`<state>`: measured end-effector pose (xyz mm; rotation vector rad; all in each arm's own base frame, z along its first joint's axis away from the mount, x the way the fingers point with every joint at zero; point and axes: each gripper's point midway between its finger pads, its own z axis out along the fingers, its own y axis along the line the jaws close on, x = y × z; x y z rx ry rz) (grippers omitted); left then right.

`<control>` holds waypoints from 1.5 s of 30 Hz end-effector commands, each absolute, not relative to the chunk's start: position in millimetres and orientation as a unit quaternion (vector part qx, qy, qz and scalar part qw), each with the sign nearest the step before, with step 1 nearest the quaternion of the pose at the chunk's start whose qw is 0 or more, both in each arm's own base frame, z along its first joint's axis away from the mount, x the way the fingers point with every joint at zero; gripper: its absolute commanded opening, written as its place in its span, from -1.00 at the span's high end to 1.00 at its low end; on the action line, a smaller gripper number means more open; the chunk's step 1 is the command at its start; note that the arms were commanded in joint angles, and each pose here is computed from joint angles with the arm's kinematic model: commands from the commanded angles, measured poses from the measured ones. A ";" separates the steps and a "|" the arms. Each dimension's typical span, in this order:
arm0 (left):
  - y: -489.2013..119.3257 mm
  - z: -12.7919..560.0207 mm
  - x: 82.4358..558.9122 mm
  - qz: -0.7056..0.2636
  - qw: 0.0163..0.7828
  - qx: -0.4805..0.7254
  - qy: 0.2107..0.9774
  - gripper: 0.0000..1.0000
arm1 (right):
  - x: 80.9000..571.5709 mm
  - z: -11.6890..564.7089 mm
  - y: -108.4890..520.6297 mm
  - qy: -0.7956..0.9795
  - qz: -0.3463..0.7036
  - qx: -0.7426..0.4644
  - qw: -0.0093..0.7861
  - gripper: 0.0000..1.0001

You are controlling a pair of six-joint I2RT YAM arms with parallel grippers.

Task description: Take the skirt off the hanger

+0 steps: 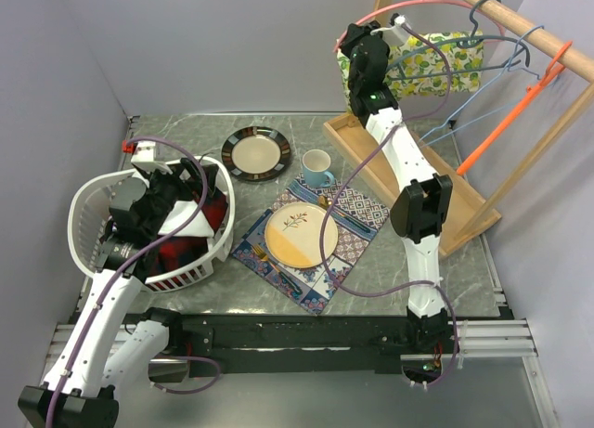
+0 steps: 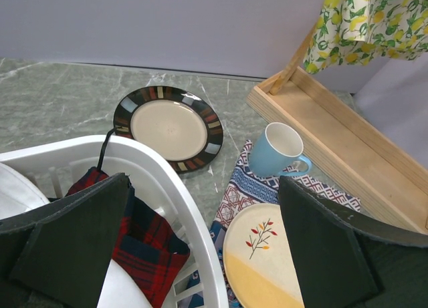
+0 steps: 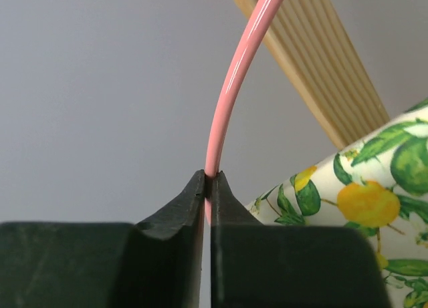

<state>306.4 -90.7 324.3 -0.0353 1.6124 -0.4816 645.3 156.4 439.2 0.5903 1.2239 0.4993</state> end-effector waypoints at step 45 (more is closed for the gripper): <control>-94.6 335.3 306.6 -0.222 0.681 -0.002 0.698 -0.99 | 468.8 558.7 192.7 0.534 0.336 0.046 0.774 1.00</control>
